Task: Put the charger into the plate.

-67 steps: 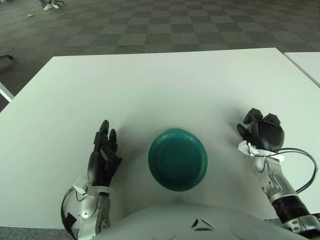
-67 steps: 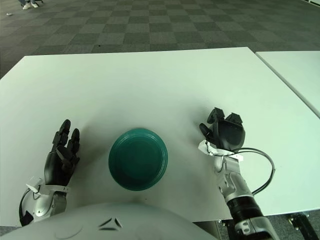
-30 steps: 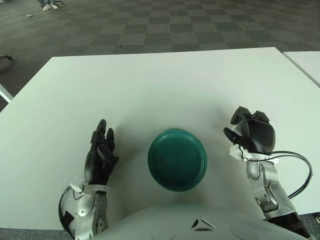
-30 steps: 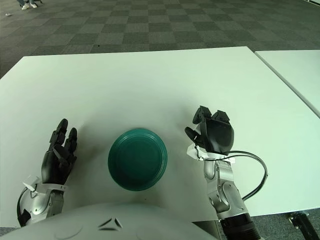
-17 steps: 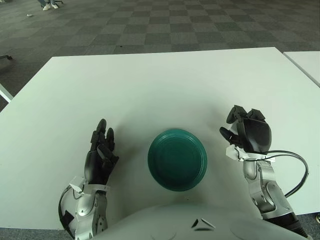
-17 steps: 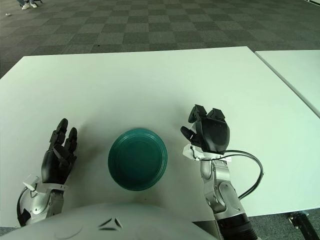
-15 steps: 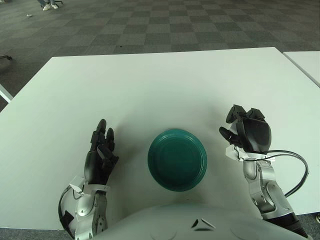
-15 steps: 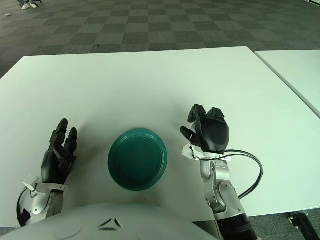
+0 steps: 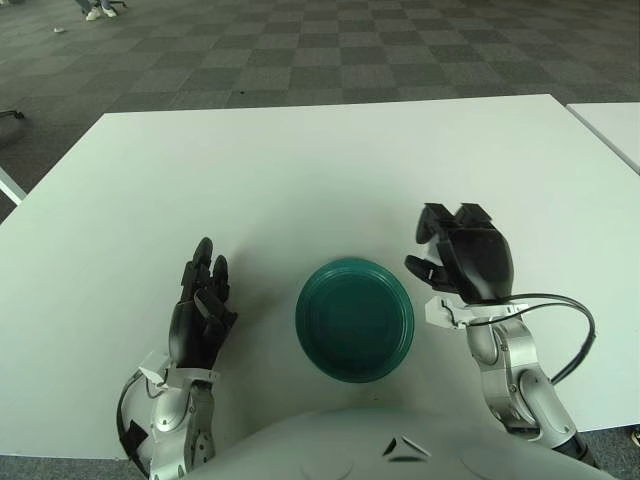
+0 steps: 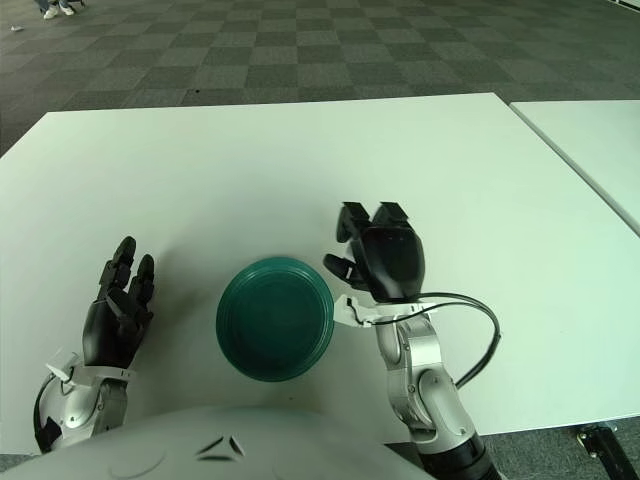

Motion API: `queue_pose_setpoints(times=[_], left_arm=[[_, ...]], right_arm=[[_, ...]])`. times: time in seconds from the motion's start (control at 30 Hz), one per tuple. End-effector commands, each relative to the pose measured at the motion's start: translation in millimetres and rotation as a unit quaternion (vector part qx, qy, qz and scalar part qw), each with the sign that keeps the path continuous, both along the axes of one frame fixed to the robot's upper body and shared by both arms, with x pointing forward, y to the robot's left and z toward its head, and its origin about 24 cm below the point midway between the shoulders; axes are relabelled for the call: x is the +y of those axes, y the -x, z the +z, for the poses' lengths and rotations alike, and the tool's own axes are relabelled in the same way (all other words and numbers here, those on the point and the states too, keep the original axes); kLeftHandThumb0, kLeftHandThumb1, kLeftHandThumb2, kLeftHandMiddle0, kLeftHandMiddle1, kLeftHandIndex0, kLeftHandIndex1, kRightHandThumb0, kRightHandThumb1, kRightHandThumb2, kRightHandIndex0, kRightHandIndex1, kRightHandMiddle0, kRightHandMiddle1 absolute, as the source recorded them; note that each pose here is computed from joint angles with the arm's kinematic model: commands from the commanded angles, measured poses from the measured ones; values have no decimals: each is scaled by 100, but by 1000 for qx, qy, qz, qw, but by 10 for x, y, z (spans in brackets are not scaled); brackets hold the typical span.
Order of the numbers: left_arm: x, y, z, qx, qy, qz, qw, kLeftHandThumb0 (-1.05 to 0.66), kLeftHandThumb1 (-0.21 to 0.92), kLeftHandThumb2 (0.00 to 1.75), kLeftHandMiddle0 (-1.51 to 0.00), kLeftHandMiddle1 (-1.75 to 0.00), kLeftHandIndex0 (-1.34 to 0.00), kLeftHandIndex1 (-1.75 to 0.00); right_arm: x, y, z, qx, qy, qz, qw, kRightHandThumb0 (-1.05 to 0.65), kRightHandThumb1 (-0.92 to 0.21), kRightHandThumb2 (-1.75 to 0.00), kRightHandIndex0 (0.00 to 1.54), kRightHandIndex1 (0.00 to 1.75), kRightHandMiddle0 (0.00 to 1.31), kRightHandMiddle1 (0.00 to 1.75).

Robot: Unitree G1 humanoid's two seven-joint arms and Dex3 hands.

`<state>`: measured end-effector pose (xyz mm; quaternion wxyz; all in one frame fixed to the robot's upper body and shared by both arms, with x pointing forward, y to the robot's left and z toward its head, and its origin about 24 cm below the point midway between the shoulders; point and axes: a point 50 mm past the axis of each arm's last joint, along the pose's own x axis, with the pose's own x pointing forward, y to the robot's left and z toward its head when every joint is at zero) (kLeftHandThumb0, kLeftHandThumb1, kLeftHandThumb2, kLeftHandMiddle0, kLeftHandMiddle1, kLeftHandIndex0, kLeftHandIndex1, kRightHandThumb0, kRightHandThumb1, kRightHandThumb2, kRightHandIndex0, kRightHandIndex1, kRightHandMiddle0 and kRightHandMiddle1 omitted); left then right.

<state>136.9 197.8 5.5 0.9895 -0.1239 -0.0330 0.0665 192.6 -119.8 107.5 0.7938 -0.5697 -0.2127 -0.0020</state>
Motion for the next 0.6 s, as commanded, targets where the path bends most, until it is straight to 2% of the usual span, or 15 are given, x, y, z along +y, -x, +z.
queue_pose_setpoints(times=[0.0, 0.23, 0.57], left_arm=[[-19, 17, -43, 14, 1, -1, 1000, -105, 92, 107, 0, 0, 0, -22], [-74, 29, -42, 13, 2, -2, 1000, -105, 92, 107, 0, 0, 0, -22], [-173, 44, -36, 13, 3, -3, 1000, -105, 92, 107, 0, 0, 0, -22]], right_arm=[[96, 12, 96, -11, 7, 40, 999, -45, -40, -121, 104, 175, 55, 175], [287, 34, 127, 12, 11, 129, 992, -46, -37, -125, 106, 175, 57, 175], [410, 112, 182, 36, 38, 198, 979, -46, -37, -125, 104, 175, 57, 175]])
